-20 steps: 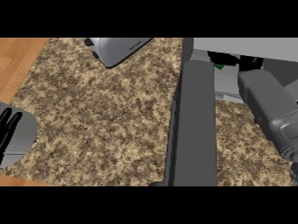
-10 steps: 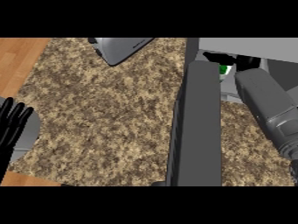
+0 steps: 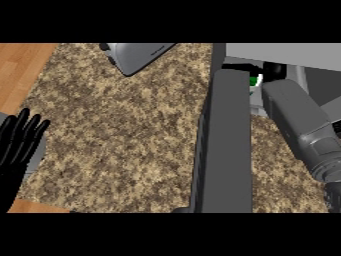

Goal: Pick up the milk, place it into the microwave and close the microwave

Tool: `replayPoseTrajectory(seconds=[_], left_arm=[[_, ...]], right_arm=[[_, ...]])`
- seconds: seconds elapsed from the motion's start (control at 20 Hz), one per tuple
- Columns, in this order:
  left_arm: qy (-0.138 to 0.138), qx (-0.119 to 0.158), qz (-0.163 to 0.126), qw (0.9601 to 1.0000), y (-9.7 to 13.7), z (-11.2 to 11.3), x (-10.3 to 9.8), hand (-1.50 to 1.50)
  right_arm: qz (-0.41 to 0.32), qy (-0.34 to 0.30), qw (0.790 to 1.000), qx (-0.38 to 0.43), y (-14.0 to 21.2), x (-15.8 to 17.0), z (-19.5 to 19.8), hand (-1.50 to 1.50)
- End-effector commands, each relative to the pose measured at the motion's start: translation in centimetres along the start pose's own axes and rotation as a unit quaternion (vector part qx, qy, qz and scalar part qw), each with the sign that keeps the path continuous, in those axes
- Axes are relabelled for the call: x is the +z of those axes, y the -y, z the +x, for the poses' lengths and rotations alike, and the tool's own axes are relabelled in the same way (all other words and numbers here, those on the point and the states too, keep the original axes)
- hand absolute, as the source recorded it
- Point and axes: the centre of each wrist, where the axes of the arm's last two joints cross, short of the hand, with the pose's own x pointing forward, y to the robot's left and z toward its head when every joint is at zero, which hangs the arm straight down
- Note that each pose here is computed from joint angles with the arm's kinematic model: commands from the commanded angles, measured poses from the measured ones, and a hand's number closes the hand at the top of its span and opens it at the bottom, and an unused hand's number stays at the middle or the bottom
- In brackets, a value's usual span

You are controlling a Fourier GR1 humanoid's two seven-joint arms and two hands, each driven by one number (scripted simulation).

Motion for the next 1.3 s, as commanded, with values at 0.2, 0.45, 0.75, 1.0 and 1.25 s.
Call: replayPoseTrajectory(seconds=[0.2,0.45,0.75,1.0,1.25], left_arm=[[0.000,-0.002,-0.006,1.0000,1.0,-0.1,-1.0,-1.50],[-0.003,-0.005,-0.008,1.0000,1.6,-0.3,-0.5,-1.50],[0.005,0.005,-0.021,0.9998,2.6,-0.5,-1.4,-1.50],[-0.001,0.005,-0.008,1.0000,2.8,-1.1,-1.8,-1.50],[-0.009,0.018,-0.014,0.9997,3.8,-1.4,-0.1,-1.50]], right_arm=[[0.015,-0.006,1.000,-0.011,0.6,0.6,-1.3,-1.50],[0.006,-0.017,1.000,-0.005,2.2,0.4,-2.4,-1.50],[0.034,-0.010,0.999,-0.034,2.2,1.5,-3.7,-1.50],[0.046,-0.004,0.997,-0.066,1.6,2.2,-4.0,-1.50],[0.032,-0.019,0.996,-0.083,1.1,4.9,-6.4,-1.50]])
